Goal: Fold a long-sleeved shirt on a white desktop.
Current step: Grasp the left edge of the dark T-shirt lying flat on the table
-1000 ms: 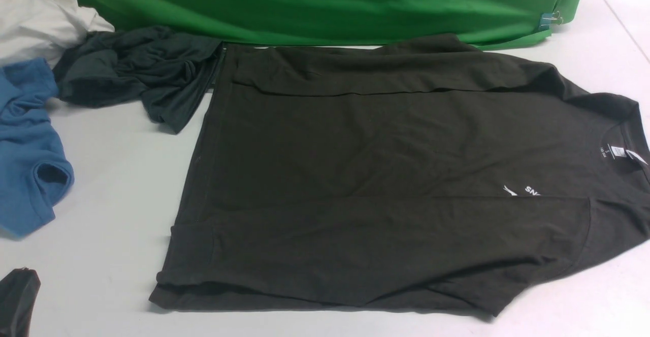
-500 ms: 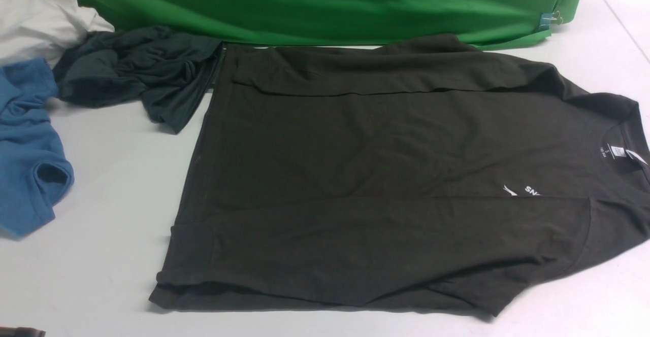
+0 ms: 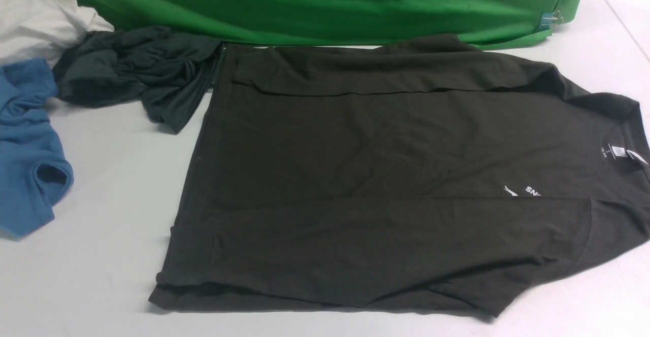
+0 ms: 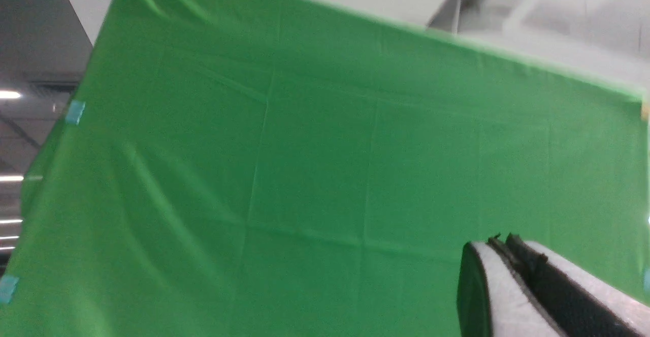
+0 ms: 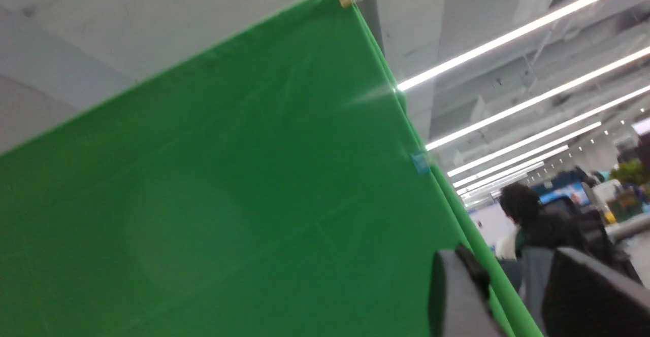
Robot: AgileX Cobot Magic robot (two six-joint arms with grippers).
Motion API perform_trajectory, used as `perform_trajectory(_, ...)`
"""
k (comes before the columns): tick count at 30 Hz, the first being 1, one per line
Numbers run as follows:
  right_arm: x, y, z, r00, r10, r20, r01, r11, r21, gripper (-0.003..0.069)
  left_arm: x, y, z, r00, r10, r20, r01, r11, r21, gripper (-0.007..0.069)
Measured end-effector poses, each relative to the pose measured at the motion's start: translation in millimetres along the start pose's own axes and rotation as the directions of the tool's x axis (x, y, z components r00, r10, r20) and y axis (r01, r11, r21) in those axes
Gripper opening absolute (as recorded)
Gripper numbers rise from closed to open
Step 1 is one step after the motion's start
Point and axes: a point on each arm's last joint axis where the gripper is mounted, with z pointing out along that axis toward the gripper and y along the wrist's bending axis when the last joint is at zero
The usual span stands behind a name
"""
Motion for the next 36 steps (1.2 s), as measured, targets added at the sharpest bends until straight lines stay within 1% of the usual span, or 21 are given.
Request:
perform_trajectory(3,-35.1,16.9,26.3,0.998,-0.038,0.054,0.039,0.999,-0.024,0.0241,-30.2,-6.9,31.9,0.999,-0.011,-0.033,0.01,1.0,-0.012,0.002)
perform_trajectory(4,-37.3,17.9,28.2,0.998,-0.041,0.057,0.042,0.999,-0.026,0.0241,-36.7,-8.5,35.8,1.0,-0.011,-0.024,0.01,1.0,-0.009,0.002)
perform_trajectory(5,-53.6,25.7,42.0,0.995,-0.049,0.082,0.052,0.998,-0.036,0.0241,-47.4,-11.0,51.7,0.997,-0.017,-0.071,0.015,1.0,-0.021,0.002)
perform_trajectory(8,-78.4,37.1,77.4,0.994,-0.077,0.072,0.08,0.996,-0.028,0.0241,-66.0,-15.4,93.0,0.978,-0.036,-0.207,0.024,0.998,-0.06,0.002)
perform_trajectory(10,-88.4,41.5,94.8,0.994,-0.1,0.047,0.1,0.995,-0.015,0.0241,-77.9,-18.2,113.9,0.963,-0.043,-0.266,0.024,0.997,-0.077,0.002)
perform_trajectory(13,-103.3,46.7,139.0,0.985,-0.149,-0.091,0.154,0.987,0.043,0.0241,-88.0,-20.8,155.8,0.882,-0.076,-0.465,0.014,0.991,-0.135,0.002)
perform_trajectory(14,-103.3,46.6,141.1,0.983,-0.151,-0.101,0.157,0.987,0.047,0.0241,-89.6,-21.3,160.4,0.878,-0.078,-0.472,0.014,0.99,-0.138,0.002)
perform_trajectory(17,-94.4,40.1,171.2,0.948,-0.147,-0.283,0.184,0.977,0.111,0.0241,-77.5,-19.8,183.4,0.758,-0.088,-0.647,-0.025,0.986,-0.163,0.002)
perform_trajectory(19,-69.4,26.5,186.5,0.89,-0.117,-0.441,0.207,0.965,0.163,0.0241,-57.0,-16.6,191.6,0.647,-0.081,-0.758,-0.059,0.986,-0.156,0.002)
perform_trajectory(20,-62.5,22.9,189.4,0.871,-0.111,-0.478,0.217,0.961,0.172,0.0241,-47.1,-14.8,192.6,0.595,-0.078,-0.8,-0.073,0.986,-0.151,0.002)
perform_trajectory(21,-57.8,20.4,191.0,0.859,-0.107,-0.501,0.223,0.958,0.178,0.0241,-44.2,-14.2,194.9,0.59,-0.075,-0.804,-0.076,0.986,-0.148,0.002)
perform_trajectory(22,-44.6,13.5,195.0,0.822,-0.091,-0.562,0.239,0.951,0.195,0.0241,-30.4,-11.1,195.6,0.515,-0.052,-0.855,-0.107,0.986,-0.125,0.002)
perform_trajectory(23,-33.3,7.5,198.0,0.788,-0.076,-0.611,0.252,0.945,0.207,0.0241,-18.2,-8.0,198.9,0.465,-0.015,-0.885,-0.138,0.987,-0.089,0.002)
perform_trajectory(24,-28.2,4.9,198.8,0.77,-0.068,-0.634,0.259,0.942,0.213,0.0241,-11.7,-6.3,200.7,0.437,0.021,-0.899,-0.159,0.986,-0.054,0.002)
perform_trajectory(27,-24.4,3.0,199.8,0.758,-0.063,-0.649,0.263,0.94,0.216,0.0241,-0.5,-4.0,204.5,0.397,0.067,-0.915,-0.179,0.984,-0.006,0.002)
perform_trajectory(30,-23.4,5.1,199.9,0.757,-0.063,-0.651,0.256,0.944,0.207,0.0241,9.7,-4.5,206.4,0.364,0.037,-0.931,-0.142,0.99,-0.017,0.002)
perform_trajectory(31,-22.2,6.5,199.4,0.749,-0.065,-0.659,0.256,0.946,0.198,0.0241,17.3,-5.2,205.5,0.32,0.008,-0.948,-0.112,0.993,-0.029,0.002)
perform_trajectory(32,-21.7,6.8,199.2,0.748,-0.065,-0.661,0.263,0.943,0.205,0.0241,18.4,-5.2,205.2,0.312,0.005,-0.95,-0.109,0.994,-0.031,0.002)
perform_trajectory(34,-16.5,9.4,197.5,0.715,-0.066,-0.696,0.259,0.949,0.177,0.0241,34.6,-4.8,199.8,0.177,-0.034,-0.984,-0.076,0.996,-0.048,0.002)
perform_trajectory(35,-16.0,9.6,197.1,0.711,-0.064,-0.701,0.26,0.95,0.176,0.0241,35.7,-4.7,199.2,0.166,-0.036,-0.985,-0.075,0.996,-0.049,0.002)
perform_trajectory(36,-13.9,10.5,196.7,0.7,-0.061,-0.711,0.257,0.951,0.171,0.0241,40.7,-4.2,196.5,0.113,-0.046,-0.993,-0.07,0.996,-0.054,0.002)
